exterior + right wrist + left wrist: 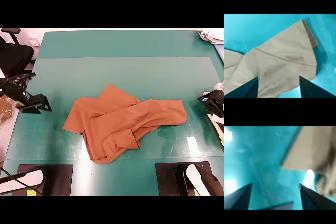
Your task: Fold the shirts.
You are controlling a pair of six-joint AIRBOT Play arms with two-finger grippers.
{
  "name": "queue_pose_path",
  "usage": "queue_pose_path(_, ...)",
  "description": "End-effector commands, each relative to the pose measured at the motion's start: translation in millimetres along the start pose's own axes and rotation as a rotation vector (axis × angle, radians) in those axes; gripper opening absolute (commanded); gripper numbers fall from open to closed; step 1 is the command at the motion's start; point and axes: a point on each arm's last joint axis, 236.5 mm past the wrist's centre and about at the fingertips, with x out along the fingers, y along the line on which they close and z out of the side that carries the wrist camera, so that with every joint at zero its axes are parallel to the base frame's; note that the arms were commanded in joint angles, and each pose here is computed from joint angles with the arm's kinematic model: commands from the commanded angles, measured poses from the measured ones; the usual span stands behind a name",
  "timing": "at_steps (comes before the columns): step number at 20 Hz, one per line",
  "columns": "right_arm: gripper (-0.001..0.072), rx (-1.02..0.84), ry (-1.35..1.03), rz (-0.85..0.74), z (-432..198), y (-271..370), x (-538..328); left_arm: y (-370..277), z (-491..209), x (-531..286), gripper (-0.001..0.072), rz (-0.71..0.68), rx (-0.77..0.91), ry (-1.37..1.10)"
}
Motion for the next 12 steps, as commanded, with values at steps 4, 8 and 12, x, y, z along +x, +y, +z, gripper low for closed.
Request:
queue_pose_path(4, 0.0565, -0.003, -0.005, 0.000, 2.7, -0.9, 1.7, -6.7, -43.2, 67.0, 0.0668, -0.188, 0.212, 0.090)
queue_pose_path(8, 0.0565, -0.003, -0.002, 0.001, 1.9, -0.7, 1.6, 6.0, -19.0, 97.3, 0.0668, -0.150, 0.139, -0.055)
queue_pose_path(12, 0.0565, -0.003, -0.001, 0.002, 1.7, -0.4, 1.5, -2.0, -12.0, 97.6, 0.0668, -0.186, 0.118, -0.089)
